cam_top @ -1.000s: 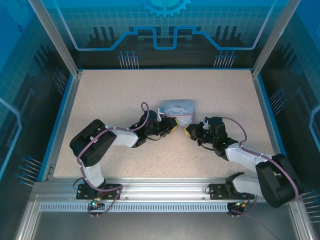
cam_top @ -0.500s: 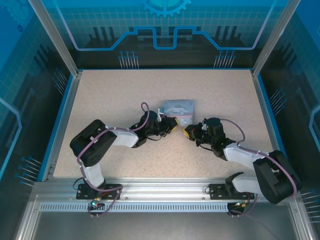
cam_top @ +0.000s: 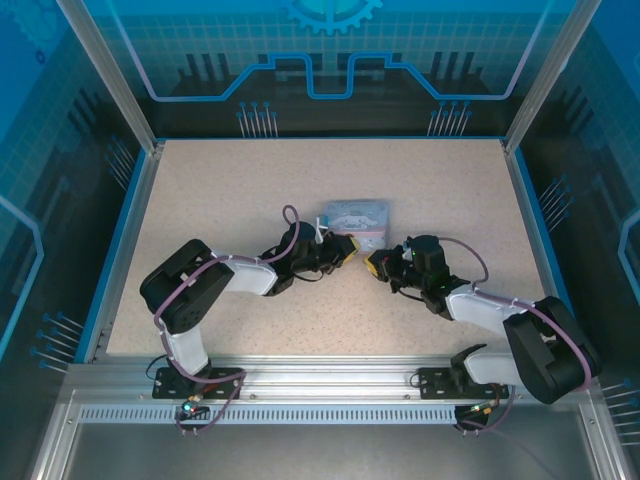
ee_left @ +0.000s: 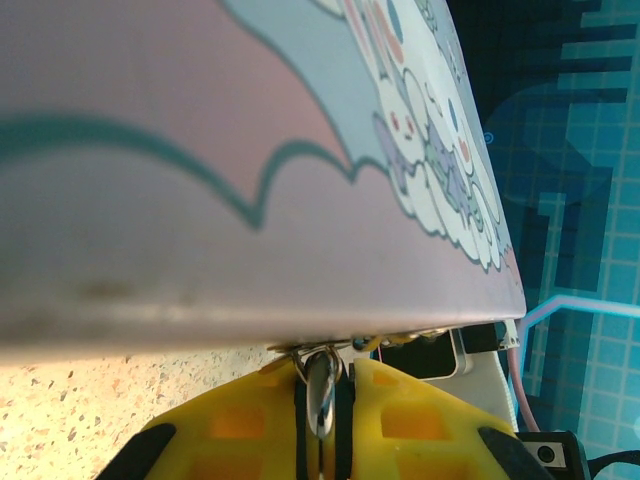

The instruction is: Unlock the padlock with the key

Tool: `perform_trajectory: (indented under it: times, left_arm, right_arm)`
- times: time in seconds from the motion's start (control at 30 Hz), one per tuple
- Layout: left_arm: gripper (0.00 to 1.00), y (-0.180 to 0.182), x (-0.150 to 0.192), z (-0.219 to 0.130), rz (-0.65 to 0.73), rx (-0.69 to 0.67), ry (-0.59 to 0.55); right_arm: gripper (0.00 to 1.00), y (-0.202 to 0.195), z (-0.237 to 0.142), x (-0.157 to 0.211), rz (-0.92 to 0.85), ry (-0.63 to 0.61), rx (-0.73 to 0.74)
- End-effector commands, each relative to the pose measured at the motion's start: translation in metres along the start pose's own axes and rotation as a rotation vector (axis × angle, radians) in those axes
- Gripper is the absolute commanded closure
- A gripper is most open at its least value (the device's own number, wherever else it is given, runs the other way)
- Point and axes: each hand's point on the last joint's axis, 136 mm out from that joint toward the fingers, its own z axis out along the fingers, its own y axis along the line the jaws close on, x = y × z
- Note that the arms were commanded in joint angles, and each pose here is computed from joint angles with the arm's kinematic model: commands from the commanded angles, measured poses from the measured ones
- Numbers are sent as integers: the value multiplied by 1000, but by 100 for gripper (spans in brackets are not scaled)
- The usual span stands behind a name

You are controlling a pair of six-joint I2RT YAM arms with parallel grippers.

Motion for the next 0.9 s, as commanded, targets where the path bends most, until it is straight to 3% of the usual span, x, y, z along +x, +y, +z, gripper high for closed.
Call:
perform_trajectory:
  times: [0.0, 0.87]
  left_arm:
    - [100, -11, 1, 2, 7, 46, -9]
    - [100, -10, 5, 4, 9, 44, -4]
  right_arm:
    - [100, 17, 2, 1, -13, -1, -39]
    - [100, 25, -1, 0, -23, -7, -54]
